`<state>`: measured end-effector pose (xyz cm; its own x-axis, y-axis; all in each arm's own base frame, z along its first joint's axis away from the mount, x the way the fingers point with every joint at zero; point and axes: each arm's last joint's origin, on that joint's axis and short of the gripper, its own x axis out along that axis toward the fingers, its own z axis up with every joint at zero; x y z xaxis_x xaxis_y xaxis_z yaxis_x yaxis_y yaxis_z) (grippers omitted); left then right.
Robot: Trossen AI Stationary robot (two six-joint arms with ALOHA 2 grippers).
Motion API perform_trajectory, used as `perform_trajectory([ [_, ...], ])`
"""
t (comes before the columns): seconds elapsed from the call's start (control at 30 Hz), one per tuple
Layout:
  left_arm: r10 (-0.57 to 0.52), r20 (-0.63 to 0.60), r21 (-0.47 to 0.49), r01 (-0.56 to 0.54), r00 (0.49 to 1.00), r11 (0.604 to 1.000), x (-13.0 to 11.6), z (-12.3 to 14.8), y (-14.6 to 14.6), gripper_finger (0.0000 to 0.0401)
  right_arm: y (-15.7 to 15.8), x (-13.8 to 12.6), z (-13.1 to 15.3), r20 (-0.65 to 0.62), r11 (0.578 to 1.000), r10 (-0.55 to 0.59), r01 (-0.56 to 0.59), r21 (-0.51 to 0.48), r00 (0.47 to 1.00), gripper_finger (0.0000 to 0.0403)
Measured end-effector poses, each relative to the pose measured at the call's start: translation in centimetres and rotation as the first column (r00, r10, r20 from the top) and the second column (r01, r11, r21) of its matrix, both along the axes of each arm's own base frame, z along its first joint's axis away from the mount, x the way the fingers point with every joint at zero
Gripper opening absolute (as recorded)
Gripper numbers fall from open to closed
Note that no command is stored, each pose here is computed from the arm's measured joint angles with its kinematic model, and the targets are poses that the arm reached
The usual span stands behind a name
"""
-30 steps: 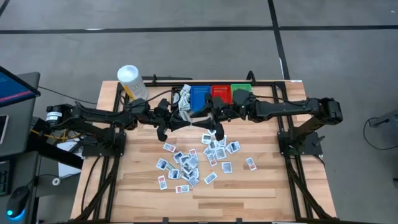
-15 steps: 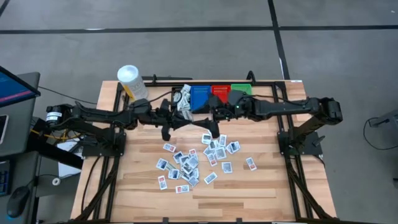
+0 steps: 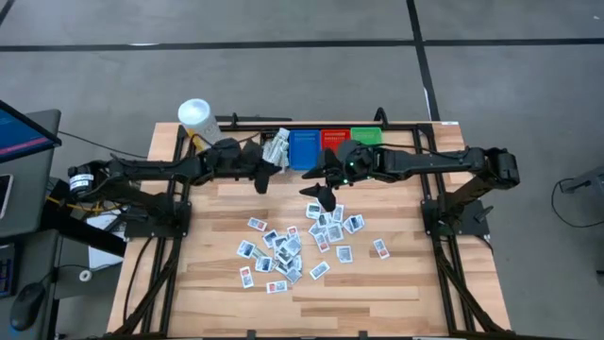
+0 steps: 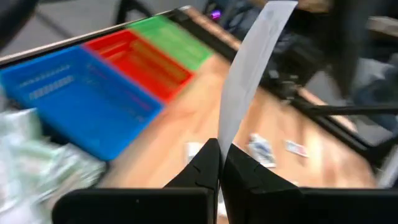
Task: Pick & Place First Aid Supplies
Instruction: Put the green bandage pack in the black bin
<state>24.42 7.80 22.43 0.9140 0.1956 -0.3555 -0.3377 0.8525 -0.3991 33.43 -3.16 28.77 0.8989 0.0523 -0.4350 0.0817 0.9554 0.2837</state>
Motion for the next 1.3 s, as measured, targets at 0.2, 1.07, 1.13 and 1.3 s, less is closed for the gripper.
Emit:
perform_trajectory([
  [0.2,0.077,-0.049,-0.09,-0.081,0.996,0.993,-1.1,-1.0,3.1,0.0007,0.2,0.0,-0.1,-0.007,0.999,-0.044,0.044,-0.027,0.999,0.0249],
  [1.07,0.277,-0.166,-0.1,-0.295,0.947,0.95,-0.6,-6.3,8.0,0.0011,1.1,0.1,-0.1,-0.009,0.999,-0.028,0.028,-0.028,1.0,0.0249],
  [1.13,0.291,-0.161,-0.097,-0.309,0.943,0.946,-0.8,-6.2,8.3,0.002,1.3,0.1,-0.1,-0.009,0.999,-0.021,0.021,-0.027,1.0,0.0249],
  [1.3,0.297,-0.158,-0.097,-0.314,0.942,0.944,-1.0,-6.2,8.7,0.0062,2.1,0.1,-0.1,-0.008,1.0,0.001,-0.001,-0.027,1.0,0.0249],
])
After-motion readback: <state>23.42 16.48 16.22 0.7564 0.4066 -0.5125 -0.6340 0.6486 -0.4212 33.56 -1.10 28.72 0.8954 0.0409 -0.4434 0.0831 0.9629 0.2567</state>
